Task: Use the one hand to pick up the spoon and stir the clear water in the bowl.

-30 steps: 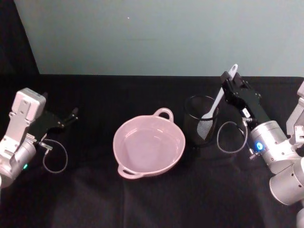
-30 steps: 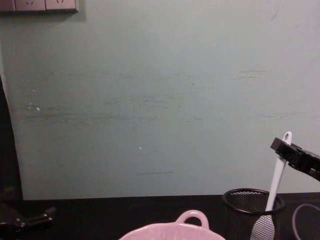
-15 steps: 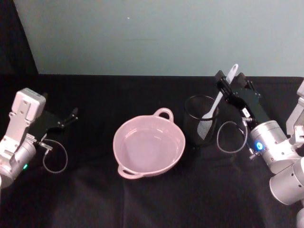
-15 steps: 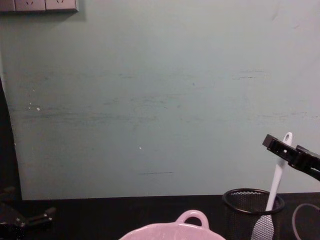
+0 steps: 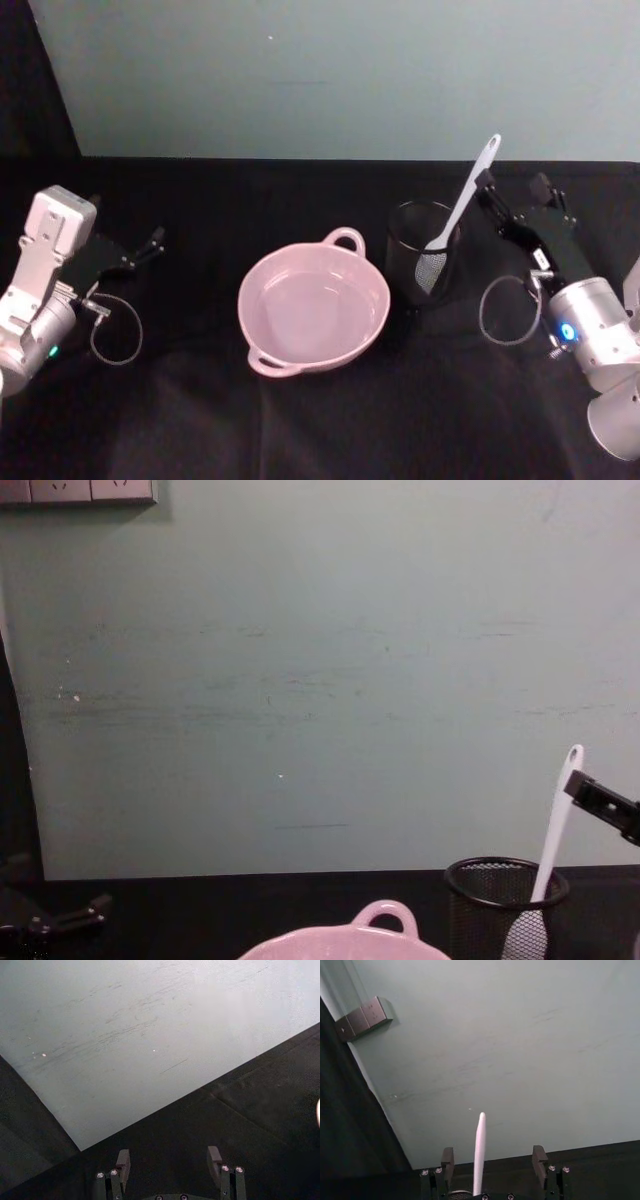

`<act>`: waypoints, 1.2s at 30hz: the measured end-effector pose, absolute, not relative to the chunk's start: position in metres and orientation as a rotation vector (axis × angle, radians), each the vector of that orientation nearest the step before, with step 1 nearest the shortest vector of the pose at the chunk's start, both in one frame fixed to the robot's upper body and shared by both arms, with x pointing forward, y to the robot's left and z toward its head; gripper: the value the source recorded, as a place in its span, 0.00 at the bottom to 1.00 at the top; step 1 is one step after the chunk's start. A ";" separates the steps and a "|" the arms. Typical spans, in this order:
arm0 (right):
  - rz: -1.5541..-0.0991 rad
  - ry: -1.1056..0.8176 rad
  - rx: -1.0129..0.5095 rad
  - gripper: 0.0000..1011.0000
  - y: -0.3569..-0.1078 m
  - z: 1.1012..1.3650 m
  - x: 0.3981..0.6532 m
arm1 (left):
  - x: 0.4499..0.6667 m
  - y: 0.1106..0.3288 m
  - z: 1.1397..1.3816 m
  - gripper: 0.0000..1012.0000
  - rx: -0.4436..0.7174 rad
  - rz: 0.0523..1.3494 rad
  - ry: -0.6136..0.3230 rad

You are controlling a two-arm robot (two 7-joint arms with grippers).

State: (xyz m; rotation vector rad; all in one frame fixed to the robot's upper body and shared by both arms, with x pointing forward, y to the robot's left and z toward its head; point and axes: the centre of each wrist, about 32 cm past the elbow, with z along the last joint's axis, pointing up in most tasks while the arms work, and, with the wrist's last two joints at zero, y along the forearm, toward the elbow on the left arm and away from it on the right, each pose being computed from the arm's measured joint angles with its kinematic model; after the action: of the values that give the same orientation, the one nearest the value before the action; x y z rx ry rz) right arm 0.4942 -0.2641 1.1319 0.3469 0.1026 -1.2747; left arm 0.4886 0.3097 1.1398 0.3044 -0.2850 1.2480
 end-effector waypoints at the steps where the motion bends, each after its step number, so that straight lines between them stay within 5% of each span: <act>1: -1.277 0.093 0.339 0.99 -0.265 1.132 0.493 | 0.489 0.310 1.140 1.00 0.304 1.248 -0.285; 15: -1.369 -0.204 0.029 0.99 -0.285 1.124 0.455 | 0.489 0.310 1.140 1.00 0.304 1.248 -0.285; 36: -1.421 -0.161 -0.009 0.99 -0.292 1.092 0.438 | 0.489 0.310 1.140 1.00 0.304 1.248 -0.285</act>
State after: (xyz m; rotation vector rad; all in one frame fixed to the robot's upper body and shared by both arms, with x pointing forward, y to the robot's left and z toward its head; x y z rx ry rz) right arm 0.4381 -0.2919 1.0923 -0.0095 -0.1610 -1.4213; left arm 0.4886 0.3097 1.1398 0.3044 -0.2850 1.2480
